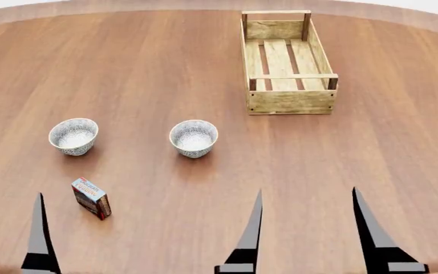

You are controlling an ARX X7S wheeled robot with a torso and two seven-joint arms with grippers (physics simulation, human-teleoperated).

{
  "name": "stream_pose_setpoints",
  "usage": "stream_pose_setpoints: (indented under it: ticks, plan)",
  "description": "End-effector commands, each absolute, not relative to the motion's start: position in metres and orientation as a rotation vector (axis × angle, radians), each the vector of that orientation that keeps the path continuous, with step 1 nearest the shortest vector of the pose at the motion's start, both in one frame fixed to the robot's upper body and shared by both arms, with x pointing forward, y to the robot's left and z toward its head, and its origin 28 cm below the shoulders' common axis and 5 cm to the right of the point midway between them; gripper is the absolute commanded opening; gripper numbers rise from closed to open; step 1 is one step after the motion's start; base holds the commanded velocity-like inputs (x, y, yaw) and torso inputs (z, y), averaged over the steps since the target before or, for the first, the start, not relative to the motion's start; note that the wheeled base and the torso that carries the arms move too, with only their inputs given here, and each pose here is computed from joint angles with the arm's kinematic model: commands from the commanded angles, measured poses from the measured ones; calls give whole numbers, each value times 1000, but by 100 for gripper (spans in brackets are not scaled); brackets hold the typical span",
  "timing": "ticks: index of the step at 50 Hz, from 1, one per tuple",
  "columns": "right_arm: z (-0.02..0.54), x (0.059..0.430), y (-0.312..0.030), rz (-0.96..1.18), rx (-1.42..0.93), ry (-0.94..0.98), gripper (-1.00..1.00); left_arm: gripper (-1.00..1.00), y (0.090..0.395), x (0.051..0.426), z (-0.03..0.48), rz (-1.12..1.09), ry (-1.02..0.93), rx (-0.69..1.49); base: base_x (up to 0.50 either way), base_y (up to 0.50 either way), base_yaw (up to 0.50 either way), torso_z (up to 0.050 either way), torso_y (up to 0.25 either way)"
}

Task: Stack the right bowl on the left bowl and place them in the tray.

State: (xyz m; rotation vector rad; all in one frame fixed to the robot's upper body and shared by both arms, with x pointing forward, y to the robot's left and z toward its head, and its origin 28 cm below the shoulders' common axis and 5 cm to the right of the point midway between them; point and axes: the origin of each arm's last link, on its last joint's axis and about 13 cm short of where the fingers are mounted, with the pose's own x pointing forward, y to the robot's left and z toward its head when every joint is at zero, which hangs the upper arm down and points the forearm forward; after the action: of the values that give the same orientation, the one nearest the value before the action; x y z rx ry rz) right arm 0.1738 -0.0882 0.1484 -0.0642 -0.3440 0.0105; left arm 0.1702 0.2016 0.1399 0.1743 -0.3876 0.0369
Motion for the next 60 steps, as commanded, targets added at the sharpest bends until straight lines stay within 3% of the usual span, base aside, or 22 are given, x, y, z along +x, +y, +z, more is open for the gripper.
stream_pose_setpoints:
  ticks: [1,60]
  plan:
    - [157,172,-90,6,-73,-381,100,100,207,164,153,53,-442,177,94,0,0,0,0]
    - [159,170,-89,12,-74,-390,100,100,204,159,156,21,-446,173,494,0,0,0,0]
